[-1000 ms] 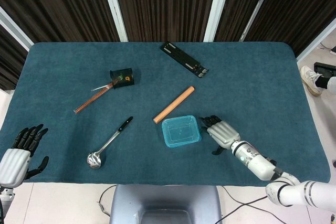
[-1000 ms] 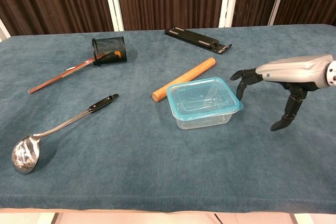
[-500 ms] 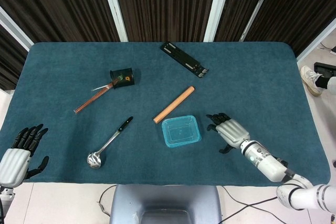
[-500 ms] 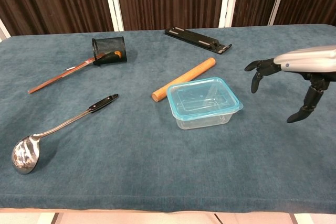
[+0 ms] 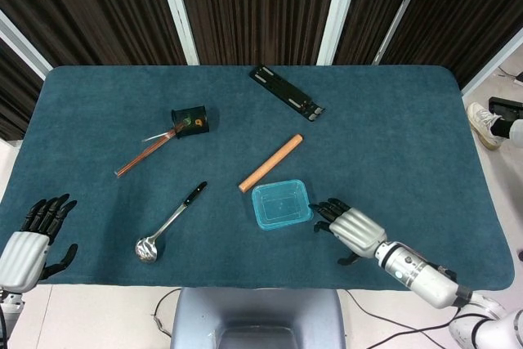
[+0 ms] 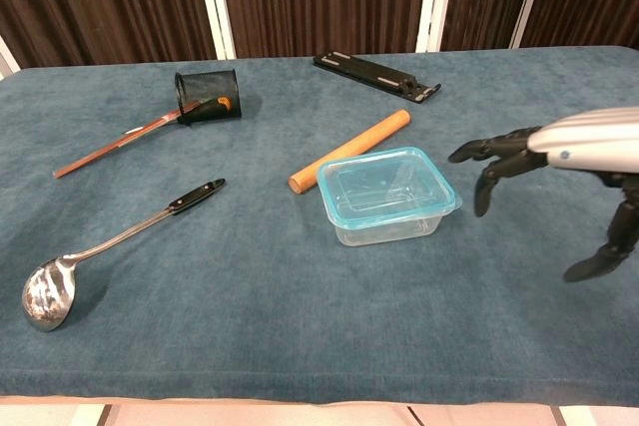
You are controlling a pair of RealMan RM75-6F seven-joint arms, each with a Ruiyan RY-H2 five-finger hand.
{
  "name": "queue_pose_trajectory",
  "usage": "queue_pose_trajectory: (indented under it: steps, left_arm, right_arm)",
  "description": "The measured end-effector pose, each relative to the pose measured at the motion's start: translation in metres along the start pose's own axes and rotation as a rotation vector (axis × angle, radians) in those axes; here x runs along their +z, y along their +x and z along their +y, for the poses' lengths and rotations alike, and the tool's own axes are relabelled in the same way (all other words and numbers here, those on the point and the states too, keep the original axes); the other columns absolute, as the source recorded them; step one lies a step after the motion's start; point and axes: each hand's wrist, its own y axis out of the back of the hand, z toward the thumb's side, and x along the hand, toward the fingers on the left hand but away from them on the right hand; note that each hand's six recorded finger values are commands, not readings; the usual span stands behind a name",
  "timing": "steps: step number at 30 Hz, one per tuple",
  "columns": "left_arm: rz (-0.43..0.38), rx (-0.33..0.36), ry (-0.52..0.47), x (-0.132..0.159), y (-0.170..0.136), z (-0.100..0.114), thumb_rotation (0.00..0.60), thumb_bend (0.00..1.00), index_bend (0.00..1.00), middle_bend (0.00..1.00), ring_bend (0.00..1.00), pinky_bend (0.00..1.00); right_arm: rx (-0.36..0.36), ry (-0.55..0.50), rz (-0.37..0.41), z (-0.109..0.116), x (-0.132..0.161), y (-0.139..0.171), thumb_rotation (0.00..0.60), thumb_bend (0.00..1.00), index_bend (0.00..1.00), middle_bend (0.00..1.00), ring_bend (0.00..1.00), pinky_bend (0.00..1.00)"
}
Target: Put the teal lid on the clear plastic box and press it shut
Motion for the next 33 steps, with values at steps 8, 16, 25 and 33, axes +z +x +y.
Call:
queue_pose_trajectory:
  steps: [8, 16, 25, 33]
  left_arm:
    - [0.003, 0.003, -0.002, -0.002, -0.002, 0.001, 0.600, 0.41, 0.00, 0.00, 0.00, 0.01]
    - [-0.003, 0.003, -0.007, -0.002, -0.004, 0.003, 0.600, 0.41, 0.00, 0.00, 0.00, 0.01]
    - [-0.007, 0.002, -0.007, -0.001, -0.004, 0.002, 0.600, 0.41, 0.00, 0.00, 0.00, 0.01]
    - [-0.005, 0.005, -0.010, -0.001, -0.005, 0.003, 0.600, 0.41, 0.00, 0.00, 0.00, 0.01]
  right_arm:
    - [-0.022, 0.062, 0.084, -0.007, 0.044, -0.038, 0.600, 0.30, 0.42, 0.00, 0.00, 0.00]
    - [-0.026, 0.099, 0.083, -0.012, 0.069, -0.065, 0.600, 0.30, 0.42, 0.00, 0.00, 0.00]
    - [-0.035, 0.078, 0.051, -0.006, 0.072, -0.078, 0.600, 0.30, 0.41, 0.00, 0.00, 0.00]
    - [-0.031, 0.069, 0.037, -0.004, 0.074, -0.086, 0.600, 0.30, 0.40, 0.00, 0.00, 0.00]
